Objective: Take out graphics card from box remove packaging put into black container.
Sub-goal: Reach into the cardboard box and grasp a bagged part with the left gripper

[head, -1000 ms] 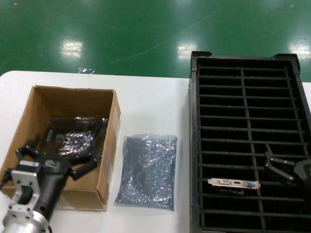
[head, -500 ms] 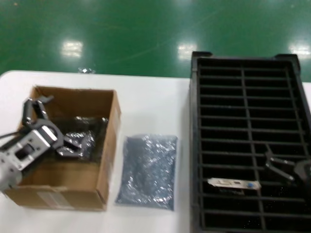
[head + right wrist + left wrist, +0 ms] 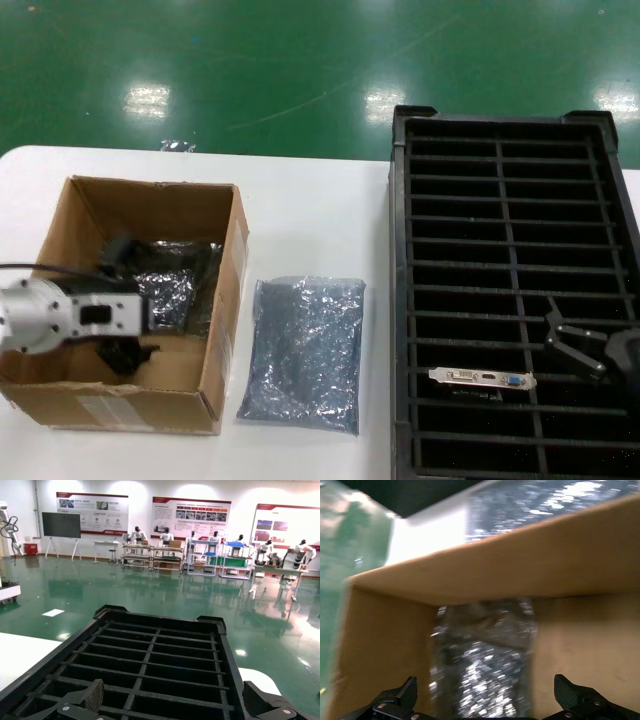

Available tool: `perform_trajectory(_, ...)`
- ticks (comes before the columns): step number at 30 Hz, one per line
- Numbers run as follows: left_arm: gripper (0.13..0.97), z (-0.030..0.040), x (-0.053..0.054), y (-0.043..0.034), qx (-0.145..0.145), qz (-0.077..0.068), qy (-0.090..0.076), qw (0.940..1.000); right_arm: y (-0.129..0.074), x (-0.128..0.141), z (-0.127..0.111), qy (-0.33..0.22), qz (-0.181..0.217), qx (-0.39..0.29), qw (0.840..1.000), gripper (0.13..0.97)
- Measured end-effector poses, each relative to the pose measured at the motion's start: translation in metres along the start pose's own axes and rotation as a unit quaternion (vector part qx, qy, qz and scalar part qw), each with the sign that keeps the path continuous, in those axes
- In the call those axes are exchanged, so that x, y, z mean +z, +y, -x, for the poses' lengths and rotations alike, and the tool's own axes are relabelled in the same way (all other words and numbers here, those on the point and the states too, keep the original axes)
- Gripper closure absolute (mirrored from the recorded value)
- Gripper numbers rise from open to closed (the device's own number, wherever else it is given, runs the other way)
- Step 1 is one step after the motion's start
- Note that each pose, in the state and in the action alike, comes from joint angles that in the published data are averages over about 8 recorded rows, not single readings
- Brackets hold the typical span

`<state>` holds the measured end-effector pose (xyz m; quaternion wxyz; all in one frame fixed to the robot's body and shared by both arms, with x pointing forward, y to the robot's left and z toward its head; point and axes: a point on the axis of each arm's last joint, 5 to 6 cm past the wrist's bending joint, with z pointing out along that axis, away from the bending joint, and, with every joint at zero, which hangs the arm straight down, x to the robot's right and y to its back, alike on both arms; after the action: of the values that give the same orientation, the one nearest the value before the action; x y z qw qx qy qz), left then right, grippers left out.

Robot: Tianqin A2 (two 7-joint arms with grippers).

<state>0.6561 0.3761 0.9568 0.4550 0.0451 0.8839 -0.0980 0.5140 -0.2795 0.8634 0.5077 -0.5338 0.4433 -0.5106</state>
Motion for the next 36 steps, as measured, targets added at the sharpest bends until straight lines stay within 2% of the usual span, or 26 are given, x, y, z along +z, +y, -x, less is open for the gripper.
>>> perform_trajectory(4, 0.132, -0.0045, 0.015, -0.0031, 0.033, 0.006, 0.023, 0.9992, 0.0, 0.0, 0.0, 0.0, 0.0, 0.0, 1.0, 0.13)
perform_trajectory(8, 0.132, -0.0089, 0.028, -0.0017, 0.059, 0.016, 0.025, 0.9978, 0.0, 0.0, 0.0, 0.0, 0.0, 0.0, 1.0, 0.13)
perform_trajectory(12, 0.132, -0.0111, 0.039, 0.0022, 0.076, 0.028, 0.004, 0.9967, 0.0, 0.0, 0.0, 0.0, 0.0, 0.0, 1.0, 0.13)
perform_trajectory(18, 0.133, -0.013, 0.05, 0.0042, 0.091, 0.039, -0.046, 0.994, 0.0, 0.0, 0.0, 0.0, 0.0, 0.0, 1.0, 0.13)
perform_trajectory(21, 0.139, -0.0151, 0.053, 0.004, 0.094, 0.042, -0.061, 0.9928, 0.0, 0.0, 0.0, 0.0, 0.0, 0.0, 1.0, 0.13)
perform_trajectory(25, 0.146, -0.0184, 0.054, 0.0042, 0.097, 0.043, -0.068, 0.9921, 0.0, 0.0, 0.0, 0.0, 0.0, 0.0, 1.0, 0.13)
perform_trajectory(29, 0.146, -0.0218, 0.052, 0.0043, 0.101, 0.042, -0.065, 0.9919, 0.0, 0.0, 0.0, 0.0, 0.0, 0.0, 1.0, 0.13)
perform_trajectory(36, 0.214, -0.027, 0.045, 0.003, 0.103, 0.04, -0.056, 0.9922, 0.0, 0.0, 0.0, 0.0, 0.0, 0.0, 1.0, 0.13)
